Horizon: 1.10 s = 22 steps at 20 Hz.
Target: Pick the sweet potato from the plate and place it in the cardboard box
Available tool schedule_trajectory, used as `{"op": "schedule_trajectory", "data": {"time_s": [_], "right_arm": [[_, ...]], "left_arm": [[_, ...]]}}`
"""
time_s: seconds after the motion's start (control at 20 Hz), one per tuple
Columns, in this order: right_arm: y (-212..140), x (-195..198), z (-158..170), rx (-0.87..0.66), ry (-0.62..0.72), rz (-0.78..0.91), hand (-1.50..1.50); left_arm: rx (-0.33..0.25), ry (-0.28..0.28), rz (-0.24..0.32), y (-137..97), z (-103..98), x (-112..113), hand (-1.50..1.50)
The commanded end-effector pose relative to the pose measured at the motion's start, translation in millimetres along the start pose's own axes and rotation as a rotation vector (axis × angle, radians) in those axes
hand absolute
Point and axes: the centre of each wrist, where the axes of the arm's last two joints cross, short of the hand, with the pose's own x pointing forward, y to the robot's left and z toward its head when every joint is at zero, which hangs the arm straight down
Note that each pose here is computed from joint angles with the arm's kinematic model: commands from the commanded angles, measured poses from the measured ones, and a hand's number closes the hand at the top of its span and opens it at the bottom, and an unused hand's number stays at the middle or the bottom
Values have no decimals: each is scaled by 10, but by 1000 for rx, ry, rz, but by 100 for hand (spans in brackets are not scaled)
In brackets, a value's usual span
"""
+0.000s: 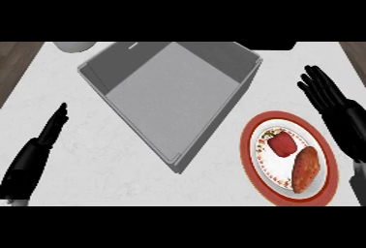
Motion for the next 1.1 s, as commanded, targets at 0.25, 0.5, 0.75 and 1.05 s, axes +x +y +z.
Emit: {"op": "schedule_trajectory", "data": {"time_s": [0.25, 0.5, 0.75, 1.05], "right_arm": [[-511, 22, 34, -676, -200, 8, -150], [-514, -632, 454, -1085, 135, 182, -150], [-229, -638, 906, -1040, 100, 294, -150], [-532, -465, 1117, -758, 419, 609, -150]], "left_arm": [[163, 112, 62, -80, -16, -209, 0], [136, 152, 100, -131, 5, -220, 0], [117, 147, 100, -277, -63, -268, 0], [113, 152, 114, -192, -106, -189, 0]]}}
